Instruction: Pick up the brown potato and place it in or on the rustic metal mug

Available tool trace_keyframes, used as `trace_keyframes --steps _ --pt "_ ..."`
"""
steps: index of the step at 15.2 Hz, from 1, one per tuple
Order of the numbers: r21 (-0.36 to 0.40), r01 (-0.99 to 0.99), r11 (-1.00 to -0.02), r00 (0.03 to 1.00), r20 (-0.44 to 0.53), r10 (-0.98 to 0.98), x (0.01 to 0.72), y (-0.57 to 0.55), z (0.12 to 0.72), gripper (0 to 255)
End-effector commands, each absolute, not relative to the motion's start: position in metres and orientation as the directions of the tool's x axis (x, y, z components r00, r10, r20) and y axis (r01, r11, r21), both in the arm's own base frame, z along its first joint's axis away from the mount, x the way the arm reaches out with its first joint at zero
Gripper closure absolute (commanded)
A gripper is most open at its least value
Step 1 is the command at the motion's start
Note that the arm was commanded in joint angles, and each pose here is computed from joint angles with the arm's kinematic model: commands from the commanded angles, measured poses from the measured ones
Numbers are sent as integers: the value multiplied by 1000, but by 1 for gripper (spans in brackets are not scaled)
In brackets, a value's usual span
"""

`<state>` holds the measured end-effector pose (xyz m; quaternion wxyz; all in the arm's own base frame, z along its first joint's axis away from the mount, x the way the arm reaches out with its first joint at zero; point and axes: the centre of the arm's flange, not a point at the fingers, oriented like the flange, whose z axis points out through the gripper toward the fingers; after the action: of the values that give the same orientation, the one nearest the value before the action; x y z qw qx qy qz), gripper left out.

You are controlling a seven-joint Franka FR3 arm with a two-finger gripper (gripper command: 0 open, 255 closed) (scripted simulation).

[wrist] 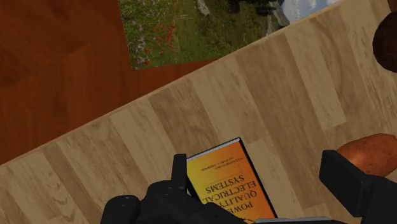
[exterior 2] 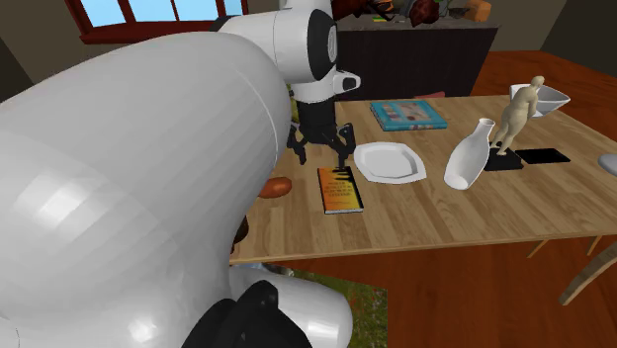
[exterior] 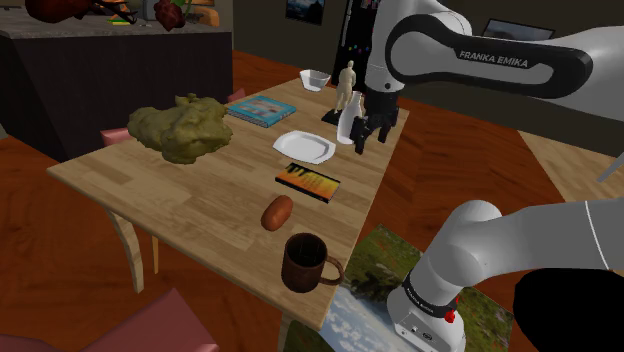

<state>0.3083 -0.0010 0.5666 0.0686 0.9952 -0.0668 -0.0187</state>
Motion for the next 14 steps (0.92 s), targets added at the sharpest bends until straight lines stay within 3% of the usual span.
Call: trace_keyframes --steps 1,7,14 --pt "139 -130 -982 990 -28 -135 308 -1 567 0" --pt "51 -431 -901 901 -26 -432 327 33 510 0" --pt "-47 -725 -687 689 -57 -723 365 69 447 0"
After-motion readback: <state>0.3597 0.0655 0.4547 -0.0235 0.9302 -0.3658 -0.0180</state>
